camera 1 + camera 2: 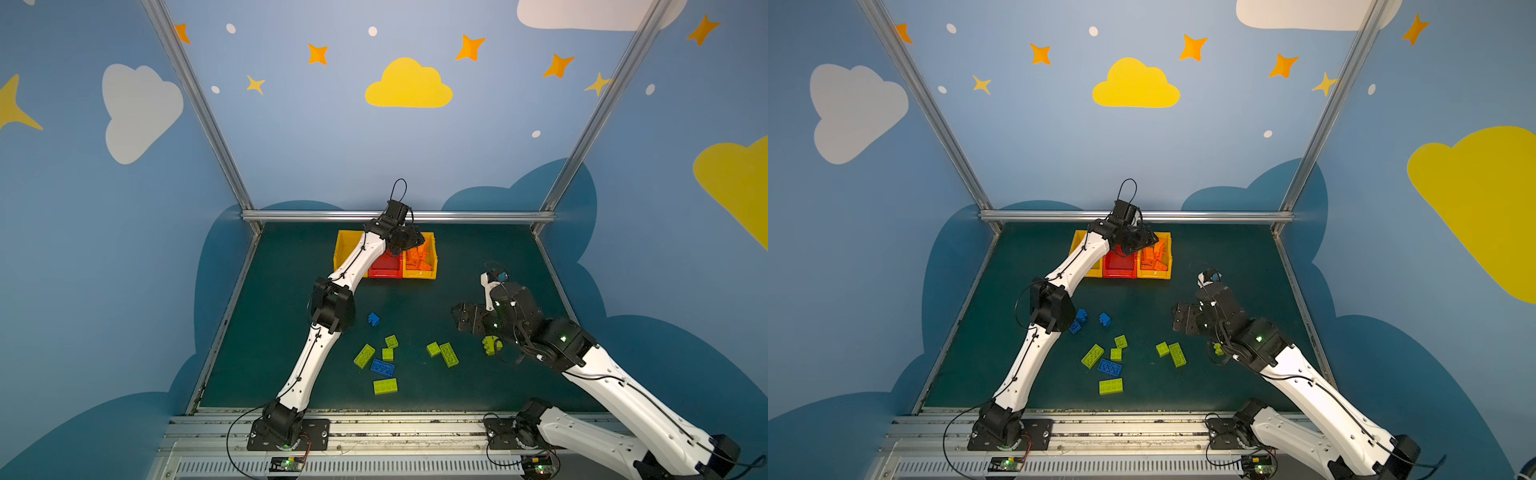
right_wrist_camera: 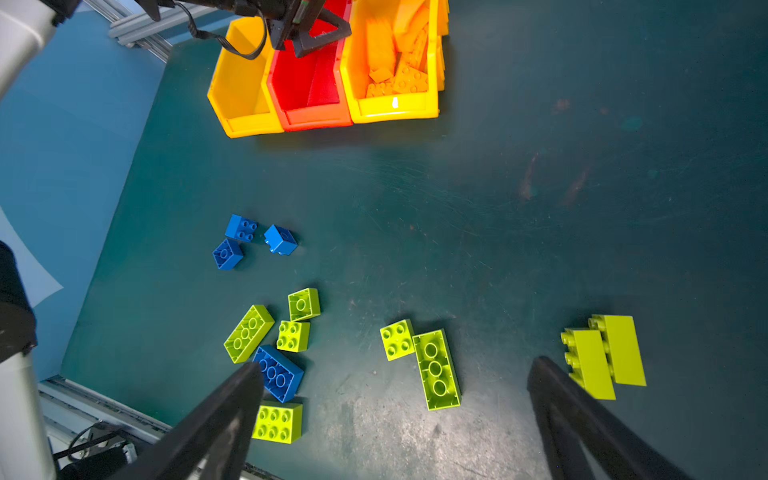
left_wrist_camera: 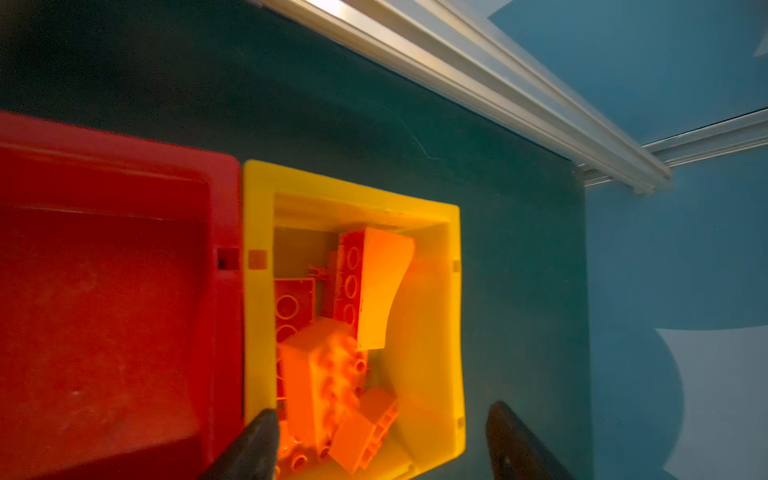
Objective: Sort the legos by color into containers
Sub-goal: 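Grasp the lime-green 2x4 brick with the right gripper while the left gripper withdraws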
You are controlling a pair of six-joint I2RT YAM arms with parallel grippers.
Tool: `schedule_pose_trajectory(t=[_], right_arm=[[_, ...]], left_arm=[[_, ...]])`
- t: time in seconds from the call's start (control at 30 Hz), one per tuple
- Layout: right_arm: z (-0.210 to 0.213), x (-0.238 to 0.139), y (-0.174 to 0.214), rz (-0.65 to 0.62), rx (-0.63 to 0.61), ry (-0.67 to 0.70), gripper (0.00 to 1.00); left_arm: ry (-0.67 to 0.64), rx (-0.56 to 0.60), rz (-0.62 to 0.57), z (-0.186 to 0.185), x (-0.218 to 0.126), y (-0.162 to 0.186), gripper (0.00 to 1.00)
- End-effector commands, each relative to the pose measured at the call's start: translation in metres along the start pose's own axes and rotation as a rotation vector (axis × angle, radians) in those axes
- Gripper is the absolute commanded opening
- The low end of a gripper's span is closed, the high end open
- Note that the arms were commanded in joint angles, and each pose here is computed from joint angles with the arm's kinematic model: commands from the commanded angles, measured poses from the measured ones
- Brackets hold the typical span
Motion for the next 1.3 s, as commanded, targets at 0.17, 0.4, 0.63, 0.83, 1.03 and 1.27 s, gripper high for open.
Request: schedule_pose_trajectory(t=[0.17, 0.4, 0.63, 0.83, 1.03, 1.27], right_arm=[[-0.016, -0.022, 0.001, -0.014, 0.009, 0.051, 0.97], [-0.046, -0.01, 0.036, 0.107, -0.007, 0.18, 0.97], [-0.062, 0.005, 0.069, 0.201, -0.006, 0.212, 0.97], [-0.063, 0.033, 0.102, 0.331, -0.028, 0.195, 0.85], [-0.056, 0.063, 0.133, 0.454, -0.032, 0.147, 0.74], [-0.05, 0.094, 0.151, 0.566, -0.073, 0.148, 0.7]], left_arm=[[0.152, 0.054, 0.014, -0.064, -0.053, 0.006, 0.89], [0.108, 0.152, -0.05, -0.069, -0.133, 0.048, 0.98], [-0.046, 0.058, -0.183, 0.022, -0.207, 0.127, 1.0], [-0.163, 0.0, -0.17, 0.093, -0.239, 0.201, 1.0], [-0.235, -0.034, -0.158, 0.141, -0.256, 0.248, 1.0], [-0.251, -0.048, -0.186, 0.157, -0.268, 0.262, 1.0]])
Point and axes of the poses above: each gripper's point midway between its finger pads, its own x axis out along the fingers, its own z axis along the line the jaws close on, y = z × x, the point moved 1 cm from there along -x, back along the fingers, and after that the axes turned 3 degrees about x, right-handed, at the moved point
